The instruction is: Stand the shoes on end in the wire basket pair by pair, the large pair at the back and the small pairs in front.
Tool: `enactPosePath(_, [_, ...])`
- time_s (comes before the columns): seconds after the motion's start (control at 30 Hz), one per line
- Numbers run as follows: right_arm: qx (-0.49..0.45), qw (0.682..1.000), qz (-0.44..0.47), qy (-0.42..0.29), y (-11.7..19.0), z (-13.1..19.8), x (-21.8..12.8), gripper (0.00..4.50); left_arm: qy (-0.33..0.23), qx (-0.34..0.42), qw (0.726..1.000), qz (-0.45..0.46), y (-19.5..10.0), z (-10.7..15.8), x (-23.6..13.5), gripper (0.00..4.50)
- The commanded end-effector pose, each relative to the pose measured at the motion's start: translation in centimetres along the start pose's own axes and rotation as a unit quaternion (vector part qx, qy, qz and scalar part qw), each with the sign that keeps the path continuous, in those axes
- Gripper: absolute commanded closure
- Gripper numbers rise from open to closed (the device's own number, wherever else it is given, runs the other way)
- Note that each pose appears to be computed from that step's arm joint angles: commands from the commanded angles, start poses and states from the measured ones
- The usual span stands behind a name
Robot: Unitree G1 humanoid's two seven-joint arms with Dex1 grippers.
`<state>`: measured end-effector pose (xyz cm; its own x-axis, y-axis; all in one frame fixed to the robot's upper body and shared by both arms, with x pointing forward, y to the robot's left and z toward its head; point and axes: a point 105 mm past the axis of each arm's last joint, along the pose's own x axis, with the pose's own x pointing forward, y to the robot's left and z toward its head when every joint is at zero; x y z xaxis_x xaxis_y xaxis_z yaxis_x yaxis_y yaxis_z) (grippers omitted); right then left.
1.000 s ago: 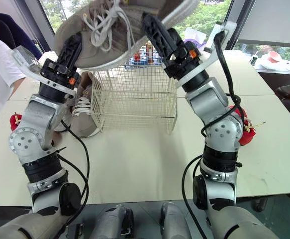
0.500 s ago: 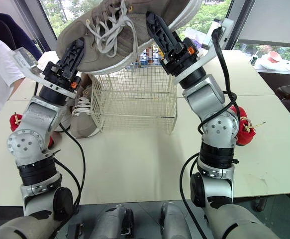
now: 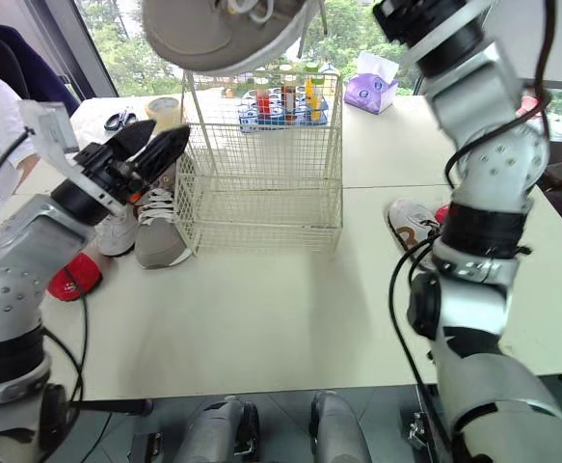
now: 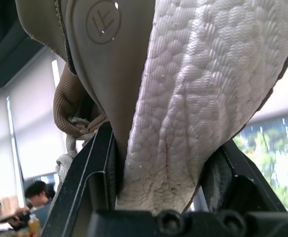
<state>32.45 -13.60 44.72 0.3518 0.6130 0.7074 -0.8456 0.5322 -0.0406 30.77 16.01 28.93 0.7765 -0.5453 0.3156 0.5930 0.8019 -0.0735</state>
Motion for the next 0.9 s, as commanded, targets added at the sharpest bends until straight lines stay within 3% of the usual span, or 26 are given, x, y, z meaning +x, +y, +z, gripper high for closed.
enactPosePath(0.03, [-0.144,0.988,0.03,0.042,-2.0,1.7,0.6,2.67,0.047,0.087,0.995,-0.02,-1.1,-0.6,-2.2,0.04])
enactPosePath(0.1, [-0.207,0.973,0.055,0.091,-2.8,0.9,0.9,2.67,0.074,0.094,0.993,-0.017,-0.9,-2.0,-3.3,0.04])
enactPosePath(0.23, [-0.29,0.939,0.097,0.159,-3.8,-1.0,1.4,2.67,0.067,0.055,0.996,-0.023,-1.8,-3.1,-4.1,0.04])
enactPosePath(0.57, [-0.357,0.877,0.152,0.282,-5.2,-6.0,0.4,2.67,0.078,0.039,0.996,-0.038,-2.9,-3.9,-4.5,0.04])
enactPosePath(0.9, [-0.288,0.908,0.084,0.294,-7.3,-8.1,-0.6,2.67,0.081,0.046,0.996,-0.001,-0.9,-4.4,-4.6,0.04])
